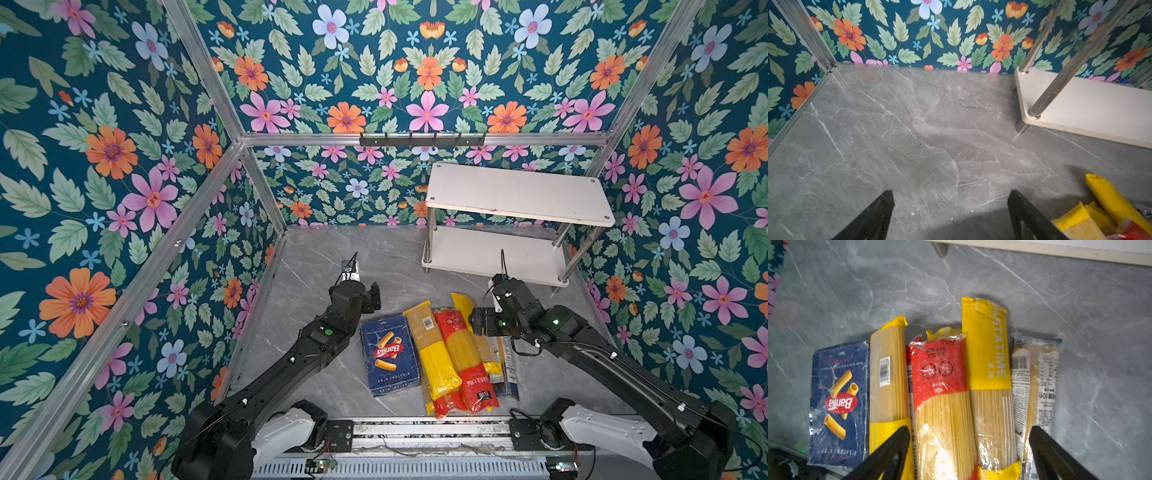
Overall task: Arrange pasta packages on shelves
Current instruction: Pick up the pasta bag from the pasta bags.
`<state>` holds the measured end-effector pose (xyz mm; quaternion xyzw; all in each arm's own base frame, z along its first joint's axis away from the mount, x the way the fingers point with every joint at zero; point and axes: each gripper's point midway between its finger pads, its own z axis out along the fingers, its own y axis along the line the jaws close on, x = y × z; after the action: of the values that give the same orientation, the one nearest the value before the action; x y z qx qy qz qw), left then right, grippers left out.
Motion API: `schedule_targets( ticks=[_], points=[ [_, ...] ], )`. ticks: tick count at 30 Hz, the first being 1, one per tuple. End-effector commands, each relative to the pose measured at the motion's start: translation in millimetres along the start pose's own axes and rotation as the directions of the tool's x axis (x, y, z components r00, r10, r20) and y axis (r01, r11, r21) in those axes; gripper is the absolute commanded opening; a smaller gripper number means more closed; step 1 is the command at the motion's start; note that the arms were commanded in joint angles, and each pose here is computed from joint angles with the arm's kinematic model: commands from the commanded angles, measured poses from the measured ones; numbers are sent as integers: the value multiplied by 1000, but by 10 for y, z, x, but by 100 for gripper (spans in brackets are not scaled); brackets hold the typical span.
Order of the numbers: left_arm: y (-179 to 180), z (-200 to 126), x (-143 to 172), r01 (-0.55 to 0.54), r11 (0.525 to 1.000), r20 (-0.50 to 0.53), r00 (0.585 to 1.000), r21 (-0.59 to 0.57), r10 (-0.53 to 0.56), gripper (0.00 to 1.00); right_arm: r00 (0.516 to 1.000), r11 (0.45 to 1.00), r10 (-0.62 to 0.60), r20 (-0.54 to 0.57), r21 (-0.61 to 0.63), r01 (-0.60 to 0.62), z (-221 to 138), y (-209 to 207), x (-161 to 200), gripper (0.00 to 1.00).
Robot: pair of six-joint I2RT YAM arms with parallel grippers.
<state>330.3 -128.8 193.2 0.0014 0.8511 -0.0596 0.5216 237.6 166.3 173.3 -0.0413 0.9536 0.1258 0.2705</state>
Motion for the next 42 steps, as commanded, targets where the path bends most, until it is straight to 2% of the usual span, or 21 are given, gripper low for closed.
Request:
schedule_targets(
  ticks=[1, 9, 19, 22, 33, 42],
  points=[
    [98, -36, 168, 5, 999, -61, 998, -38, -8, 89, 998, 999, -32, -45, 34, 33, -4, 62, 168, 91],
    [186, -128, 158, 8, 997, -69, 998, -72, -13, 91, 988, 992, -124, -90, -32, 121, -51, 501, 401, 92],
    [144, -120, 144, 12, 998, -103, 995, -63, -18, 93, 957, 971, -239, -163, -18, 240, 11, 896, 689, 93],
    [144, -139, 153, 21, 998, -111, 993, -61, -28, 94, 951, 969, -244, -188, -7, 247, 95, 929, 763, 93],
    [443, -157, 311, 63, 983, -121, 989, -173, -84, 100, 930, 956, -282, -236, 10, 293, 241, 1052, 957, 95],
    [592, -76, 460, 116, 977, -156, 977, -178, -144, 98, 910, 939, -301, -286, 76, 334, 428, 1049, 1037, 93]
  ],
)
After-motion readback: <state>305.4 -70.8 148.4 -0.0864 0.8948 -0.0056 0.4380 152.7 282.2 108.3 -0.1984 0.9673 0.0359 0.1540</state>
